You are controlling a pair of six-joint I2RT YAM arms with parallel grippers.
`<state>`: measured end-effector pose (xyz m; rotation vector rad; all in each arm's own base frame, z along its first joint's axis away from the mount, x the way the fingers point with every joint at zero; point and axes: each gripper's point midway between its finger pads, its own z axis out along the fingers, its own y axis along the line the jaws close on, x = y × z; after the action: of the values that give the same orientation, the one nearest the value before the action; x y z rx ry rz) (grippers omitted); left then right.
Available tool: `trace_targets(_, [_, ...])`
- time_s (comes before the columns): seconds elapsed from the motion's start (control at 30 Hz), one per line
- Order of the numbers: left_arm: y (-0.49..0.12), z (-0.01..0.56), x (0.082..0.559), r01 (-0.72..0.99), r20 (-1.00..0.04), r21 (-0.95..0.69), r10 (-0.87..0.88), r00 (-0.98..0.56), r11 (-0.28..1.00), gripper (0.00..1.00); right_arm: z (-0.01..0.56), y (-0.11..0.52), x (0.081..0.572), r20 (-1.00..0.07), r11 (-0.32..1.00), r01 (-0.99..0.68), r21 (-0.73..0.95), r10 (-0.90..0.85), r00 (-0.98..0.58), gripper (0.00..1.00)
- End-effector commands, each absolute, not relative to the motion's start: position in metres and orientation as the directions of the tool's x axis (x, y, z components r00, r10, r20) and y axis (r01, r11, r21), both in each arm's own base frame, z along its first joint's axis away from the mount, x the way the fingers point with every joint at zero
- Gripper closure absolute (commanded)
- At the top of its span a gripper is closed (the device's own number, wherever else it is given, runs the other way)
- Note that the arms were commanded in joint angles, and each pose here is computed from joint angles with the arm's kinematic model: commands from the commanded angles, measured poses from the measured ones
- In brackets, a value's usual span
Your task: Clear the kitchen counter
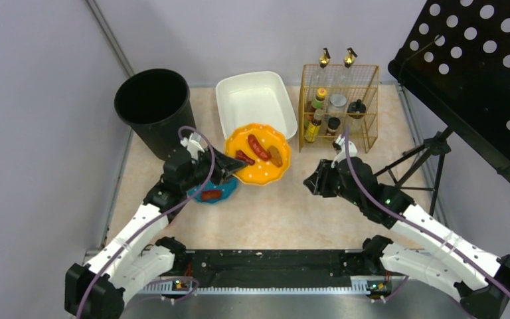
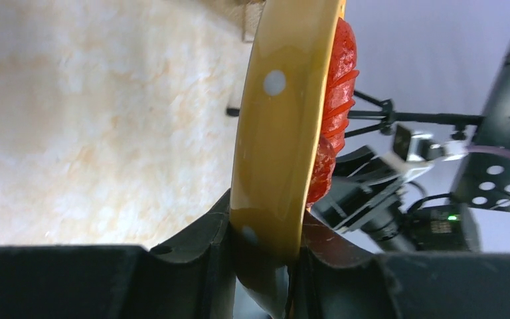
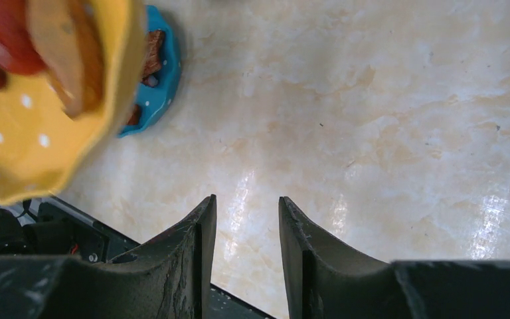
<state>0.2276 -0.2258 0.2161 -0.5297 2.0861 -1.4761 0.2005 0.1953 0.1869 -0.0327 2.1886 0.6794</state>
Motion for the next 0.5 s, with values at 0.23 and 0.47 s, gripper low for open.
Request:
trace_targets(0.23, [-0.186,0.393,0.293,0.366,-0.435,-0.893,-0.709,-0.556,0.261,1.0,0.187,0.194,0.197,-0.729,0.829,-0.261,0.495,0.233,-0.643,0.62])
trace_targets(0.47, [-0.139,0.422,0.343,0.318,-0.428,-0.896,-0.789,-0.44,0.31,1.0,0.172,0.201,0.192,-0.71,0.808,-0.277,0.52,0.228,-0.666,0.62])
